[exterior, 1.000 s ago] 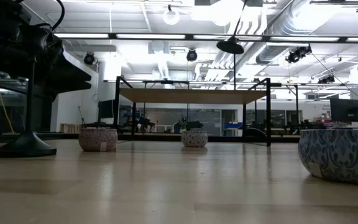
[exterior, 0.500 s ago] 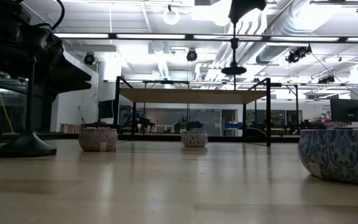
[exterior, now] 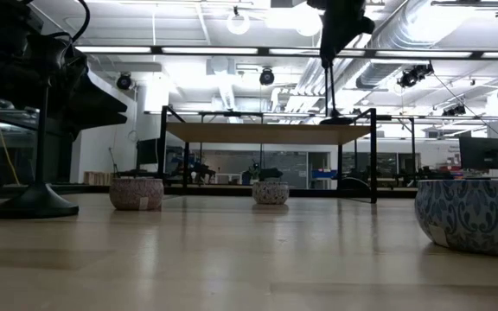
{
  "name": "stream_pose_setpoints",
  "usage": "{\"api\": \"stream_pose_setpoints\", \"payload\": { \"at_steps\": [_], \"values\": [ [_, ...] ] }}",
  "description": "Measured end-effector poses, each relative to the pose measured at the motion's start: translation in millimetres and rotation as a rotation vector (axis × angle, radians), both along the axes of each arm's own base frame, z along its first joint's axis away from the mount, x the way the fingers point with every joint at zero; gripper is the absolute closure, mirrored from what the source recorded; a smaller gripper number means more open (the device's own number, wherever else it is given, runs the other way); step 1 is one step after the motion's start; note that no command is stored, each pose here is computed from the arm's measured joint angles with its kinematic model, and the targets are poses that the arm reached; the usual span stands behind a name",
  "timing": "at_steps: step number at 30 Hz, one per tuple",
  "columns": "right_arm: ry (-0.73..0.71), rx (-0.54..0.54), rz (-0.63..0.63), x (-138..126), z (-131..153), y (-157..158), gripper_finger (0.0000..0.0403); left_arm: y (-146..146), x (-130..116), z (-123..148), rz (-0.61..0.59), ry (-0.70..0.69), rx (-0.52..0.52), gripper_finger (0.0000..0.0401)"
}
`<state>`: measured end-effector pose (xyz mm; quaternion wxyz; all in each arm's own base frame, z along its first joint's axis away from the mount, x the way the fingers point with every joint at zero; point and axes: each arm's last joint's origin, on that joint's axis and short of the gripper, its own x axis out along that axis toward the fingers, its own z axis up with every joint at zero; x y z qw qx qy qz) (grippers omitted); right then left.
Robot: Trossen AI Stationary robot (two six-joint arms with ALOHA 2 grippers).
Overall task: Pick & Place candle stick holders
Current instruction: Put the right black candle holder on the shelf
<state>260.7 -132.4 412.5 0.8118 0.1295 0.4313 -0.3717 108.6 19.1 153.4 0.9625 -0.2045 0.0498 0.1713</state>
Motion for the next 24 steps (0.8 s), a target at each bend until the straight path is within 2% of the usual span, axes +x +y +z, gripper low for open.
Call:
{"api": "stream_pose_setpoints", "payload": {
  "at_steps": [10,24],
  "values": [
    [-0.016,-0.005,-0.056,-7.6,2.1,-11.2,0.0263,0.0,0.0,0.0,0.000,0.000,0.000,0.0256],
    [-0.011,0.004,-0.069,-15.0,2.0,-23.5,0.0262,0.0,0.0,0.0,0.000,0.000,0.000,0.0256]
  ]
}}
